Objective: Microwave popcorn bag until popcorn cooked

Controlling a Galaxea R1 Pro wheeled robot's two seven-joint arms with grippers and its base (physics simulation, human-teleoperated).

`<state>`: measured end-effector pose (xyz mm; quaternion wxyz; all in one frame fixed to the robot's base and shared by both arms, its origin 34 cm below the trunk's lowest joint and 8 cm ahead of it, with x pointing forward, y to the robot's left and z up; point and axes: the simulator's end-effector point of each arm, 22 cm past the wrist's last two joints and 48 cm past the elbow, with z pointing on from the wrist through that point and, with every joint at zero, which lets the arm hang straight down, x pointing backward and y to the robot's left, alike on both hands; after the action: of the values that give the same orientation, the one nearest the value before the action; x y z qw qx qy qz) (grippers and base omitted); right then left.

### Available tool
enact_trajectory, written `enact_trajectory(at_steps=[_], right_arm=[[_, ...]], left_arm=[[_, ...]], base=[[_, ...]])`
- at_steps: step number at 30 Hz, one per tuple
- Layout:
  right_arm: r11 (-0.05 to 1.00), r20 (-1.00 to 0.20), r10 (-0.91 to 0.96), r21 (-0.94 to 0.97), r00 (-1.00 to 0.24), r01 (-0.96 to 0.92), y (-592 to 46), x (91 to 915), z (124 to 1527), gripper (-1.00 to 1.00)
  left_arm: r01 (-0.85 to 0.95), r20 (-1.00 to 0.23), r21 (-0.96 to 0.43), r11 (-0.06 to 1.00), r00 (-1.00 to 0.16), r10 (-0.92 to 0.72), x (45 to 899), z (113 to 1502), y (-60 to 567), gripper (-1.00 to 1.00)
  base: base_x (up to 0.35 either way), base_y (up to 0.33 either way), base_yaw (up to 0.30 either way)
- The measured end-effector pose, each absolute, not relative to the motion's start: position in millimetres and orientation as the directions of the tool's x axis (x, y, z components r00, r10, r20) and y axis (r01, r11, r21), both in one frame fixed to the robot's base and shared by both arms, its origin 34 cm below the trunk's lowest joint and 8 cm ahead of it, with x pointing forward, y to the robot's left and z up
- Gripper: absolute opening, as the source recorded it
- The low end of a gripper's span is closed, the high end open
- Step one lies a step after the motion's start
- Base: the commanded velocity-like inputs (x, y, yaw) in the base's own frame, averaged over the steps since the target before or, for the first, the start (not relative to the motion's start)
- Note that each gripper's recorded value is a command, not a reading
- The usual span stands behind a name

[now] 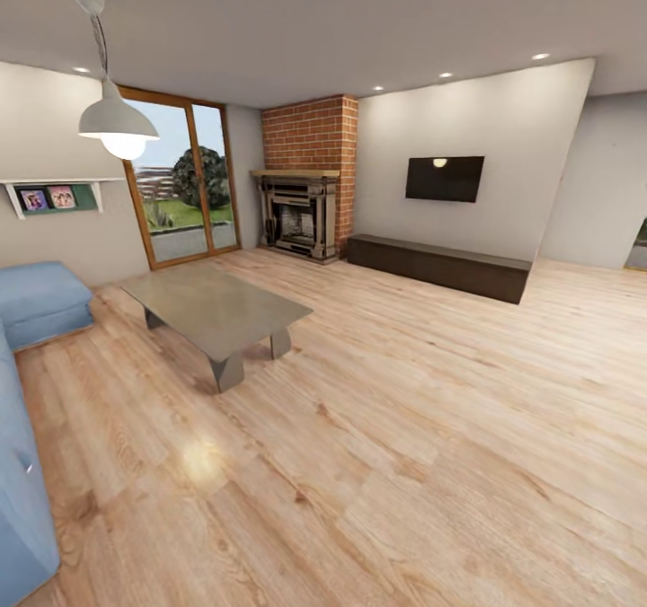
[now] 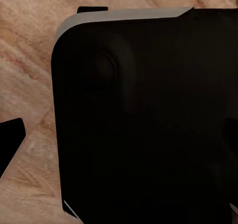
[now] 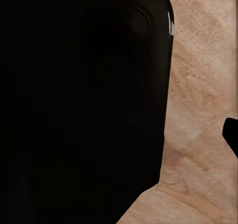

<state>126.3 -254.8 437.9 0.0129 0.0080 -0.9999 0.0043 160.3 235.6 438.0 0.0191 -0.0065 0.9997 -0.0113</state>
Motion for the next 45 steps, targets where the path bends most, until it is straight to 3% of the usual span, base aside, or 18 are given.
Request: enact_trajectory(at_steps=[45], right_arm=[[1.000, 0.004, 0.001, -0.009, -1.000, 0.001, -253.2, 134.6, 437.6, 1.00]], left_arm=[[-0.013, -0.061, -0.023, 1.000, -0.998, -0.014, 169.0, 438.5, 235.8, 1.00]], base=[[0.002, 0.000, -0.220]])
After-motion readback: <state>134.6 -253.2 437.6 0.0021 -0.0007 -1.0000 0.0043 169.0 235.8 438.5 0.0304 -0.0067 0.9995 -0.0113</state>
